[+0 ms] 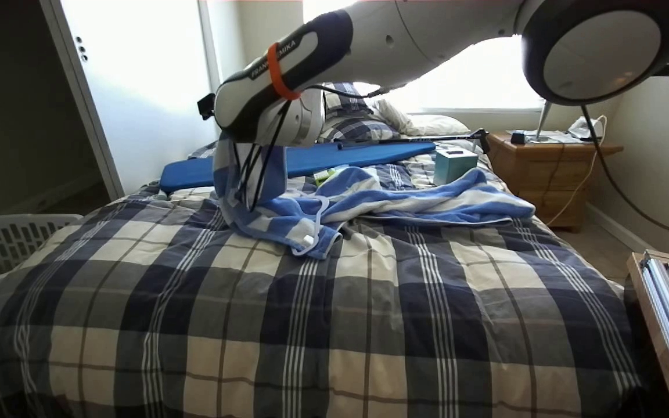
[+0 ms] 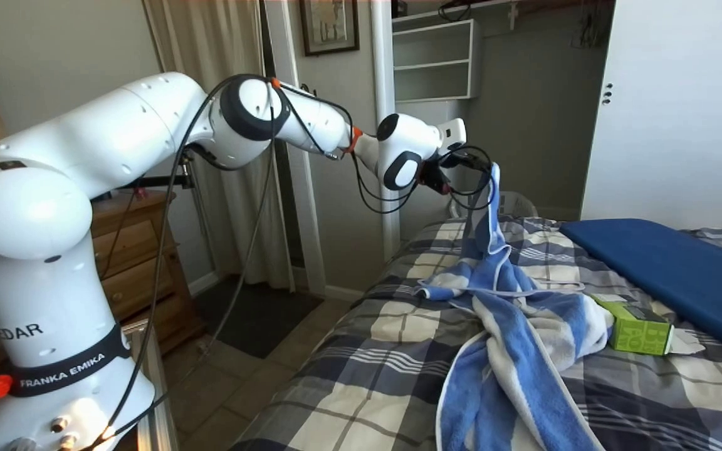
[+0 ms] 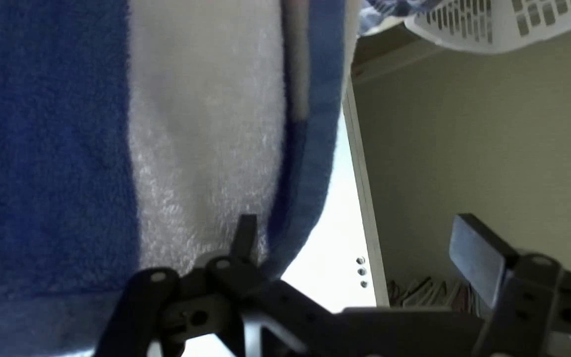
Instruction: Pull the white and blue towel to the left
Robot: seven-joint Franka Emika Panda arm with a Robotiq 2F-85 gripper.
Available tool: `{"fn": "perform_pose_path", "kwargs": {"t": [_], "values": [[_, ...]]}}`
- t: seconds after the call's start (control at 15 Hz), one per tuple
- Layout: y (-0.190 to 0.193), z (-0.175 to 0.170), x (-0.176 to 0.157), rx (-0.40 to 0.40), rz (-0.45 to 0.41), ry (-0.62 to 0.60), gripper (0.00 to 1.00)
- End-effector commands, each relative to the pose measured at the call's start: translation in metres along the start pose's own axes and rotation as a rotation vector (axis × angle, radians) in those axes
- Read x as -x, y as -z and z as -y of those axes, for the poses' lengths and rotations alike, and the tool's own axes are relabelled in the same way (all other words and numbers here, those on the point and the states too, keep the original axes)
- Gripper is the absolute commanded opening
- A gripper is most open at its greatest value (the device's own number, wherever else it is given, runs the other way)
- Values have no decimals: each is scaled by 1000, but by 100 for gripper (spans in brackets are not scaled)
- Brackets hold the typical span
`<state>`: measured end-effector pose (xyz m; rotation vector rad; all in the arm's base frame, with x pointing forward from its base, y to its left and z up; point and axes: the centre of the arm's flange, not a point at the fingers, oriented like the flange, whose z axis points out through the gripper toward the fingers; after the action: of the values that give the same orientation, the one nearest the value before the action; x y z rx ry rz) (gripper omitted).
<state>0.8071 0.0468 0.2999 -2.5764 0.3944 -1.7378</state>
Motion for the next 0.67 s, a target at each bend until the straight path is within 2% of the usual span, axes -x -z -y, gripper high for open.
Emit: {"fn": "perform_pose_path", "kwargs": {"t": [0.0,0.13,0.4,0.6], "values": [[-5,30,2,62,167,98,100],[-14,55,9,56,282,143,100],[-15,87,25,95,543,202,100],[-5,87,30,211,698,175,100]]}}
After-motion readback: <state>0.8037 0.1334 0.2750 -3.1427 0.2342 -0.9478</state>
